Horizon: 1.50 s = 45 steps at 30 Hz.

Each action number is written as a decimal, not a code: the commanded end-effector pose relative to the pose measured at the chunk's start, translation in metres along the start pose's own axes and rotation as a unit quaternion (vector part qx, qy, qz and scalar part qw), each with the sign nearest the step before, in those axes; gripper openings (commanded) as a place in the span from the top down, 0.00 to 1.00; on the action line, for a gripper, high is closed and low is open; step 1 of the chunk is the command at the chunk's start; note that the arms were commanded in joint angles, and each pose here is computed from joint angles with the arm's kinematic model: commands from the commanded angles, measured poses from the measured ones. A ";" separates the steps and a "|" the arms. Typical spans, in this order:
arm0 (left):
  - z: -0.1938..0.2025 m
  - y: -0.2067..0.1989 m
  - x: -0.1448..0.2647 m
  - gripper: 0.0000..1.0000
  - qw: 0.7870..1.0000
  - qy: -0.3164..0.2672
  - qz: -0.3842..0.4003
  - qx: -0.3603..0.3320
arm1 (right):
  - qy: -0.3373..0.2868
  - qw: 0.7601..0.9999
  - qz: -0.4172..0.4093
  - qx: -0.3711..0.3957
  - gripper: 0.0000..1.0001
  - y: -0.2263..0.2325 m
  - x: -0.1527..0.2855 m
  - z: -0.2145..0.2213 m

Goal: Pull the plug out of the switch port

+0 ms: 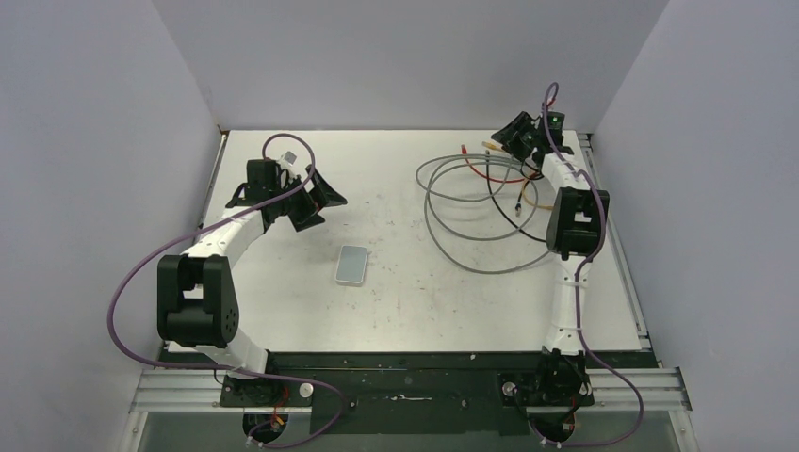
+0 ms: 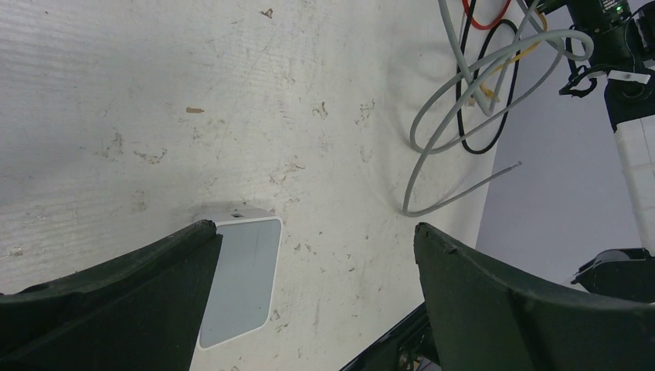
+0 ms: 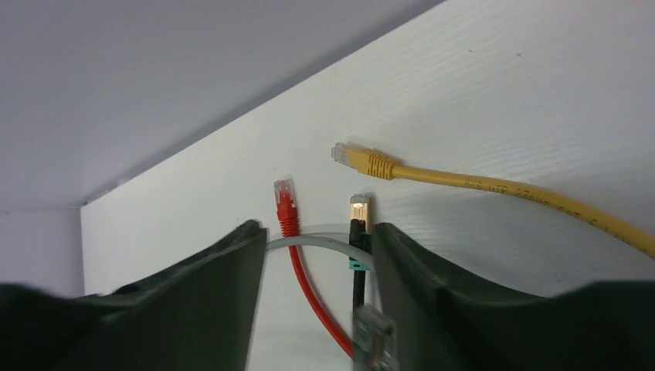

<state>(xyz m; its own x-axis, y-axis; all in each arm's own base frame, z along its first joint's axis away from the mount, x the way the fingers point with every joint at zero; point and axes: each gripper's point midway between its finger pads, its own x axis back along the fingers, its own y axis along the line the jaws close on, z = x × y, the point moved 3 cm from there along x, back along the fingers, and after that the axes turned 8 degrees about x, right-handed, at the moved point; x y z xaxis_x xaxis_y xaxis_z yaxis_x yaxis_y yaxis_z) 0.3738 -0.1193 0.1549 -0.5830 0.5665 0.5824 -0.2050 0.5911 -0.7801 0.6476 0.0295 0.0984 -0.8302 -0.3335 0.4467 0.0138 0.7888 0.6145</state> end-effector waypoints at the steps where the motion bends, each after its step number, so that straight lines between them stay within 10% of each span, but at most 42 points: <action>1: -0.009 -0.020 0.009 0.04 0.999 -0.020 0.040 -0.021 | -0.071 0.996 -0.029 0.040 0.39 0.046 0.042 -0.060; 10: -0.012 -0.025 0.006 0.04 0.998 -0.022 0.057 -0.021 | -0.093 0.994 -0.024 0.060 0.00 0.063 0.064 -0.079; 45: -0.097 -0.043 0.090 0.04 0.977 -0.197 0.048 -0.074 | -0.224 0.945 0.191 0.143 0.10 0.061 0.174 -0.133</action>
<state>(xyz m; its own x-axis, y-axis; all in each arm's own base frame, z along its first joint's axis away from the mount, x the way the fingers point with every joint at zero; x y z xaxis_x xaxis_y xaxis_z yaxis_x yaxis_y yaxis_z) 0.3992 -0.0581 0.2135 -0.7720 0.4532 0.4456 -0.1220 0.5824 -0.8037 0.5959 -0.0477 0.2571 -0.9272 0.1625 0.3376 0.2548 0.9341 0.2502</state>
